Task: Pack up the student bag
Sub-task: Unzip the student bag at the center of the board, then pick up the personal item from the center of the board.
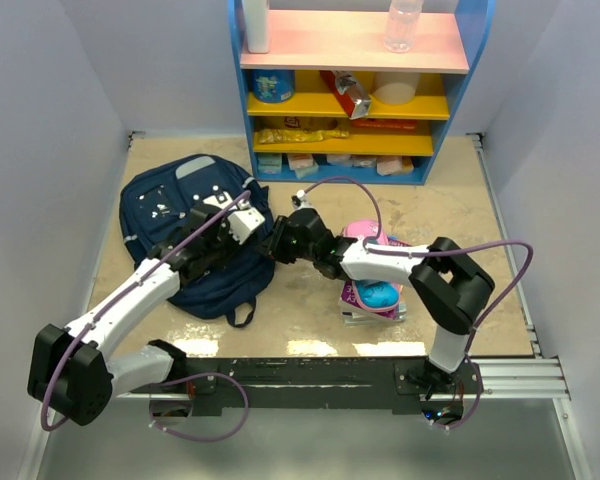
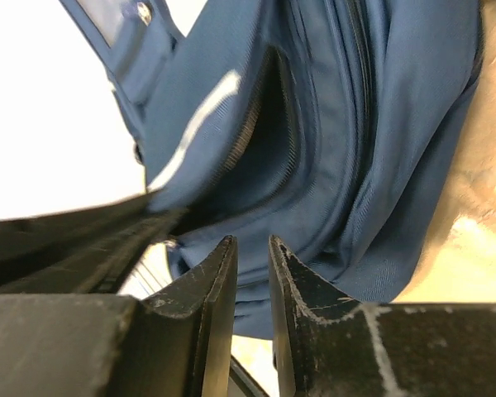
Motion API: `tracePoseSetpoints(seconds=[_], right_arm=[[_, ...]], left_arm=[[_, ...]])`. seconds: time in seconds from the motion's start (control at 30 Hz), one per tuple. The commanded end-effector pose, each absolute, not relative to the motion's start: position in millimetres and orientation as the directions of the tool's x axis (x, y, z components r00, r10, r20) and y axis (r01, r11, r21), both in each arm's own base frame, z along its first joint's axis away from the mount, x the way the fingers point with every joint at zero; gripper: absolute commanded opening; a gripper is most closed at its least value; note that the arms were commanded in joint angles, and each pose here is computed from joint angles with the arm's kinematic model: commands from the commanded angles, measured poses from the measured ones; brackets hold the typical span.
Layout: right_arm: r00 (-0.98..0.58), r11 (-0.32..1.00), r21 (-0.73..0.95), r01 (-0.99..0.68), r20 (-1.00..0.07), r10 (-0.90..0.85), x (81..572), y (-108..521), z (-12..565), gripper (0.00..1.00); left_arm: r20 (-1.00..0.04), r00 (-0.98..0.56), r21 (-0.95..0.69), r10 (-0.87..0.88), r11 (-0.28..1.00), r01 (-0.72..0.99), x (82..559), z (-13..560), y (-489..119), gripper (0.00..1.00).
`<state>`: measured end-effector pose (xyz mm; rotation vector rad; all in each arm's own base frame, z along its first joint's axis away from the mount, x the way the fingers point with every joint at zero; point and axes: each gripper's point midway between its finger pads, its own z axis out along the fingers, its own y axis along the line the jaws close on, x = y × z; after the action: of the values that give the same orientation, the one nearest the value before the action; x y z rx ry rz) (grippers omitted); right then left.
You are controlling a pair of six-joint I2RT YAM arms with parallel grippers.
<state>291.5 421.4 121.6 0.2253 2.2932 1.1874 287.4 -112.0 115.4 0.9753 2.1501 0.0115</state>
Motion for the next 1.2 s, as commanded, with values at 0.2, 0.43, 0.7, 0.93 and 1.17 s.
tracePoseSetpoints(seconds=[0.2, 0.43, 0.7, 0.93, 1.17], right_arm=[[-0.854, 0.642, 0.748, -0.166, -0.435, 0.286, 271.8, 443.1, 97.4, 0.22], [-0.846, 0.762, 0.628, -0.158, -0.484, 0.223, 267.8, 422.2, 65.6, 0.20], [-0.845, 0.853, 0.509, -0.119, -0.502, 0.182, 261.7, 389.1, 21.7, 0.16], [-0.829, 0.889, 0.438, -0.132, -0.540, 0.143, 264.7, 375.6, 19.7, 0.17], [-0.688, 0.830, 0.466, -0.306, -0.711, 0.145, 275.9, 380.5, 173.3, 0.50]], left_arm=[[-0.729, -0.361, 0.280, 0.582, 0.734, 0.619, 305.3, 180.4, -137.9, 0.00], [-0.743, -0.358, 0.240, 0.565, 0.724, 0.646, 302.7, 192.6, -149.1, 0.00], [-0.765, -0.342, 0.261, 0.546, 0.748, 0.610, 307.2, 225.2, -144.3, 0.00], [-0.763, -0.335, 0.277, 0.553, 0.748, 0.604, 307.4, 230.0, -139.4, 0.00], [-0.708, -0.416, 0.214, 0.571, 0.735, 0.644, 290.1, 163.7, -138.5, 0.00]])
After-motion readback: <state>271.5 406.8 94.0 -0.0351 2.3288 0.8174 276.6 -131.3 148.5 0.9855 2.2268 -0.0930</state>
